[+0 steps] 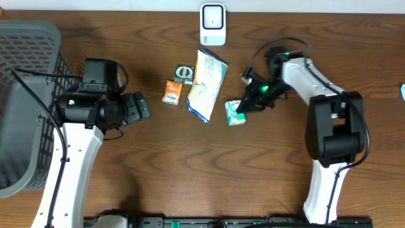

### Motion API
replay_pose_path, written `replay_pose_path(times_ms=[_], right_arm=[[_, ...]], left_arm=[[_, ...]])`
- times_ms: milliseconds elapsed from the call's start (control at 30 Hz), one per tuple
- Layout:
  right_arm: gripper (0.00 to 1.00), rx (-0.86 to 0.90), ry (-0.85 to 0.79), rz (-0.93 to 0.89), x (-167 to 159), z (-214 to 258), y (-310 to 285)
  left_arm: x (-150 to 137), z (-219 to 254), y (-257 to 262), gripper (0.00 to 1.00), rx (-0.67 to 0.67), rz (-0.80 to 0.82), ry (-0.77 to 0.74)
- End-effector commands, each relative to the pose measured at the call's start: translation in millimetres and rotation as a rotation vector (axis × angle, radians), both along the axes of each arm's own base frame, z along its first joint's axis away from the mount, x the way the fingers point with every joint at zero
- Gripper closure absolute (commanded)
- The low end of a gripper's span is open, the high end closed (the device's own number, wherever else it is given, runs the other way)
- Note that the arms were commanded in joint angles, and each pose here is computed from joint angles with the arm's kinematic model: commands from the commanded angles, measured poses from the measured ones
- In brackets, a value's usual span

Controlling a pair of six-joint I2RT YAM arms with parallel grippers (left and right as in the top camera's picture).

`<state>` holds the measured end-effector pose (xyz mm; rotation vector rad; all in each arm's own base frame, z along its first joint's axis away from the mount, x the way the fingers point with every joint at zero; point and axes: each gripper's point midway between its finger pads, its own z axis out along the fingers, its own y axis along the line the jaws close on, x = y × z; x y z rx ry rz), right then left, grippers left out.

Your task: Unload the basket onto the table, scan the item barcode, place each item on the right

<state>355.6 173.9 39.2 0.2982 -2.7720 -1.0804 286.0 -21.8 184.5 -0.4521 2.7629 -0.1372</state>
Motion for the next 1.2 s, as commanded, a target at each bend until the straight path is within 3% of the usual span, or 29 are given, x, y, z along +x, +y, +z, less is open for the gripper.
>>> replay_pose_path(times_ms=[0,133,400,600,1167], right_arm=[[0.99,0.396,-0.105,-0.027,21.9,50.3,5.5],[0.99,0.524,-0.162,-0.071,28.1,71.0,-16.1],[0.99,0.569,-0.204,-0.09,16.0,83.9,-52.0],[0.99,0.686,-0.312,-0.012,-4.2,111.7,-47.0],[0.99,0.781,-0.374,-0.071,8.0,129.1,-33.7]], left_arm=[[-0.9,-0.2,2.0,0.02,0.0,0.014,0.004],[-0.9,-0.2,2.1,0.02,0.0,0.015,0.004],[-0.9,-0.2,2.1,0.02,0.0,0.015,0.004],[-0.9,-0.2,2.1,0.02,0.0,0.015,0.004],[-0.9,-0.2,2.1,0.02,0.0,0.015,0.004]])
